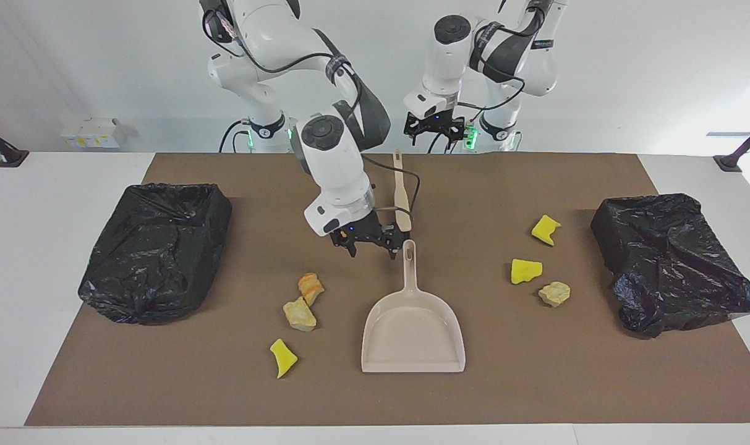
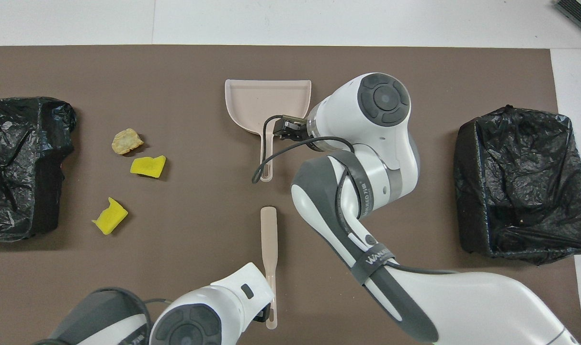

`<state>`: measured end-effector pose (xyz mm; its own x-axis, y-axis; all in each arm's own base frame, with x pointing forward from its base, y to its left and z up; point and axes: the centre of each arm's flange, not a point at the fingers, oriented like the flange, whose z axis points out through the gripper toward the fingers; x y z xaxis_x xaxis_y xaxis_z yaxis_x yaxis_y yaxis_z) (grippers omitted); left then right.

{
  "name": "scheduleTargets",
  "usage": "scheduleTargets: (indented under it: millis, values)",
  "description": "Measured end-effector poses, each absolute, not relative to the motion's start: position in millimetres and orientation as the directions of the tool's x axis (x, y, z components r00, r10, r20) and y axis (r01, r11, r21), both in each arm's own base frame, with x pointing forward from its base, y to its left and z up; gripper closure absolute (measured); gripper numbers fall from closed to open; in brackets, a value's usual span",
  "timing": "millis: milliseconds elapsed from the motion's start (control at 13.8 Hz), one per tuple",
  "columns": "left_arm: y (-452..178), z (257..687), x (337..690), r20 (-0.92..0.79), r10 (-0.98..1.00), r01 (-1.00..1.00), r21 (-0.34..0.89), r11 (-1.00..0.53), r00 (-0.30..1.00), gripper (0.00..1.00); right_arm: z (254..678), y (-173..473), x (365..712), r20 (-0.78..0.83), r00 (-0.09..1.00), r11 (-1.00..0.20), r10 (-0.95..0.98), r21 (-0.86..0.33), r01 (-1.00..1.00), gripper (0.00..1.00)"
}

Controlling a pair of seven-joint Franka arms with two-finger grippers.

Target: Sweep and dump trash in bin

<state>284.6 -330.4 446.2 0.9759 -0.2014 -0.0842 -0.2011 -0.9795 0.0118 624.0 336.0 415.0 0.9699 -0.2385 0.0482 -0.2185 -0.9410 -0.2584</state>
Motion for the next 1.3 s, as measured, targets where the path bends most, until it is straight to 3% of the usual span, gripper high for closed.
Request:
scheduleTargets:
  millis: [290,724,1086,1303]
  values:
    - [-358.5,422.6,266.4,-0.065,-0.176,-0.175,0.018,-0.984,0.982,0.0,373.6,387.5,616.2,0.089,0.984,-0.97,-0.155,-0.2,-0.135,0.0]
    - [-375.3,374.5,277.5,-0.04,-0.166,-0.165,0.031,-0.986,0.985,0.0,353.6,420.0,597.9,0.141,0.989,-0.995,-0.033,-0.098,-0.02,0.04]
    - [-374.4,366.5,280.8,-0.05,-0.158,-0.157,0.022,-0.987,0.986,0.0,352.7,422.9,596.3,0.179,0.984,-0.999,0.017,-0.041,0.025,0.65]
    - [-375.5,360.2,281.7,-0.058,-0.146,-0.145,0.021,-0.989,0.988,0.0,354.2,420.5,598.7,0.194,0.981,-0.999,0.03,-0.022,0.035,0.69]
